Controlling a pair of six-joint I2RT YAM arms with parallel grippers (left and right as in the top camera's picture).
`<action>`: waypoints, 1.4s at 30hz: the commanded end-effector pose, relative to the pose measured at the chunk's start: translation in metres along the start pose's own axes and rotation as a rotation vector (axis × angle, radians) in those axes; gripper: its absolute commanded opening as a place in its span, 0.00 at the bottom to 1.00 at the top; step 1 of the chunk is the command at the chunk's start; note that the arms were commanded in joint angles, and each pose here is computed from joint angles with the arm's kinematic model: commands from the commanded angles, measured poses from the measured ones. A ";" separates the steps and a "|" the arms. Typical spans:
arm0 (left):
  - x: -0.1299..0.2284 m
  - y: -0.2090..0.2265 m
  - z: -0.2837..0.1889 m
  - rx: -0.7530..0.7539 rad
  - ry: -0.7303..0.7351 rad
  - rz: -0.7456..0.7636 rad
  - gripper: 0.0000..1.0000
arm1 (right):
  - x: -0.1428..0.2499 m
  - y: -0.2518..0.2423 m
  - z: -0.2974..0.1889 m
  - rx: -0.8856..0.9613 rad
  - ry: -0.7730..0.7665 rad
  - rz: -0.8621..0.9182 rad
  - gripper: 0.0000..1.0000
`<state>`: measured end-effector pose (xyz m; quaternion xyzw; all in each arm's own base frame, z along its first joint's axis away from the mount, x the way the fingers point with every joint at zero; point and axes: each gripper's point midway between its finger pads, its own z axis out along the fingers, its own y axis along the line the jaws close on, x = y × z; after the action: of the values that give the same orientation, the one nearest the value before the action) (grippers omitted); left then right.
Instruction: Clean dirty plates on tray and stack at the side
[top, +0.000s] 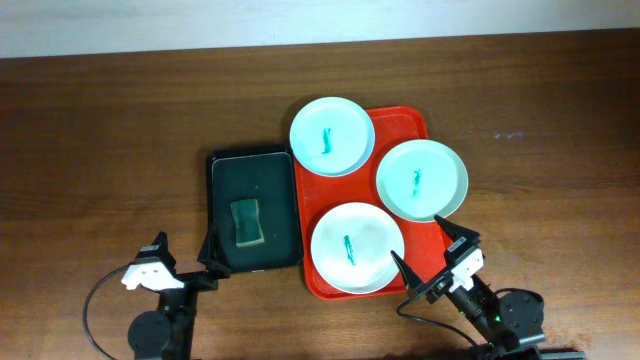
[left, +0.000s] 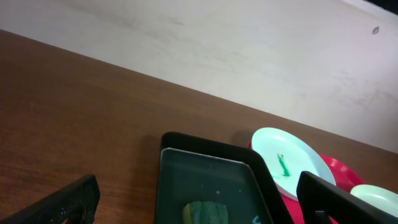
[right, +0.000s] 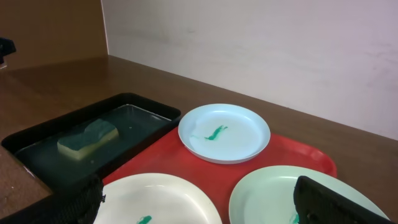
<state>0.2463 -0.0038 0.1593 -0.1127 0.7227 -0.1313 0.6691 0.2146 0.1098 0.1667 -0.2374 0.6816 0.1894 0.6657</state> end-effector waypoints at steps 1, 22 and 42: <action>0.001 0.000 0.000 -0.003 0.002 0.004 0.99 | 0.002 0.005 0.000 -0.024 -0.001 0.006 0.98; -0.006 -0.007 0.000 0.035 -0.024 -0.008 0.99 | 0.001 0.005 0.000 -0.024 -0.004 0.004 0.98; -0.079 -0.054 0.013 -0.004 0.448 -0.036 0.99 | -0.150 -0.030 -0.020 0.153 0.188 0.136 0.98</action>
<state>0.2490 -0.0254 0.2280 -0.0981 0.8140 -0.1691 0.5470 0.1984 0.0959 0.2962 -0.1911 0.7254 0.1855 0.6347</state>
